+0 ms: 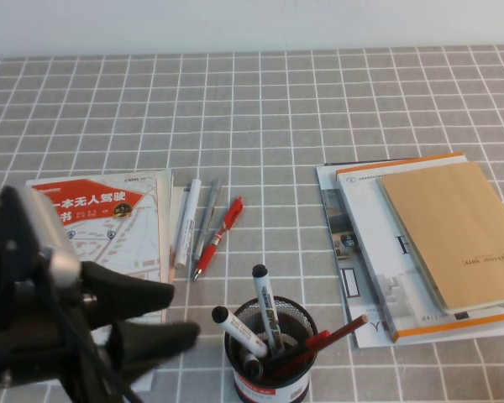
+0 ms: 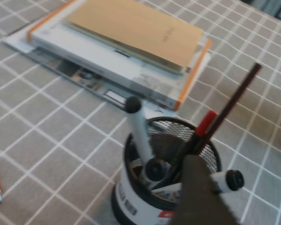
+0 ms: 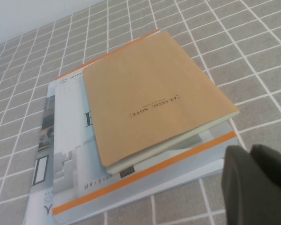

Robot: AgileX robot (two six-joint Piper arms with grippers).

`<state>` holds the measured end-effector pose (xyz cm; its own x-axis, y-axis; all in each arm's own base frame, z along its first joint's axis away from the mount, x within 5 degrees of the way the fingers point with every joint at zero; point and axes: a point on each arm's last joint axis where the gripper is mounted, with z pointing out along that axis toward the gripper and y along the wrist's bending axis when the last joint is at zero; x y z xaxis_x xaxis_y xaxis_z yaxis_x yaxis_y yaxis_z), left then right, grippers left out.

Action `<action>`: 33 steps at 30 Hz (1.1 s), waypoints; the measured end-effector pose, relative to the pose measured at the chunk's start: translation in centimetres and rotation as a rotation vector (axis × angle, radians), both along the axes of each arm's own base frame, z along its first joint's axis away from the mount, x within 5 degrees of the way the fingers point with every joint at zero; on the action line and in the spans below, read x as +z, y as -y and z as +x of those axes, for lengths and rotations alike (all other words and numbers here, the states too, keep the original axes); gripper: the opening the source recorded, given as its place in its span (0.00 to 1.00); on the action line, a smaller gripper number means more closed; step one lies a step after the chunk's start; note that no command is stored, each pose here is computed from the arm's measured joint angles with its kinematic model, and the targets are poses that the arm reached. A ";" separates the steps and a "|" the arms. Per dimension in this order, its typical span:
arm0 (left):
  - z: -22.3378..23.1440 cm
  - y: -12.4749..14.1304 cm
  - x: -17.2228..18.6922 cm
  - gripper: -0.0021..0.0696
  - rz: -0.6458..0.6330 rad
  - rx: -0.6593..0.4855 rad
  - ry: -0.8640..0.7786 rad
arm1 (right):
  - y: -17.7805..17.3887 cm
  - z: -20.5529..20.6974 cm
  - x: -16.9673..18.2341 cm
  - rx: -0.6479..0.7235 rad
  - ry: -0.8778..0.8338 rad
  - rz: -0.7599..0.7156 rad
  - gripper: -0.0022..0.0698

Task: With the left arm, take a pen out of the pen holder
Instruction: 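Take a marker out of the pen holder and lay it on the table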

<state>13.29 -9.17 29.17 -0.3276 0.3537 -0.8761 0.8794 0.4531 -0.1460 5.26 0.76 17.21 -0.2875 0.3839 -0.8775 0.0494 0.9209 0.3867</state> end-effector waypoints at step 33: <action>1.6 1.7 -6.0 0.61 -0.016 -0.068 0.119 | 0.0 0.0 0.0 0.000 0.000 0.000 0.01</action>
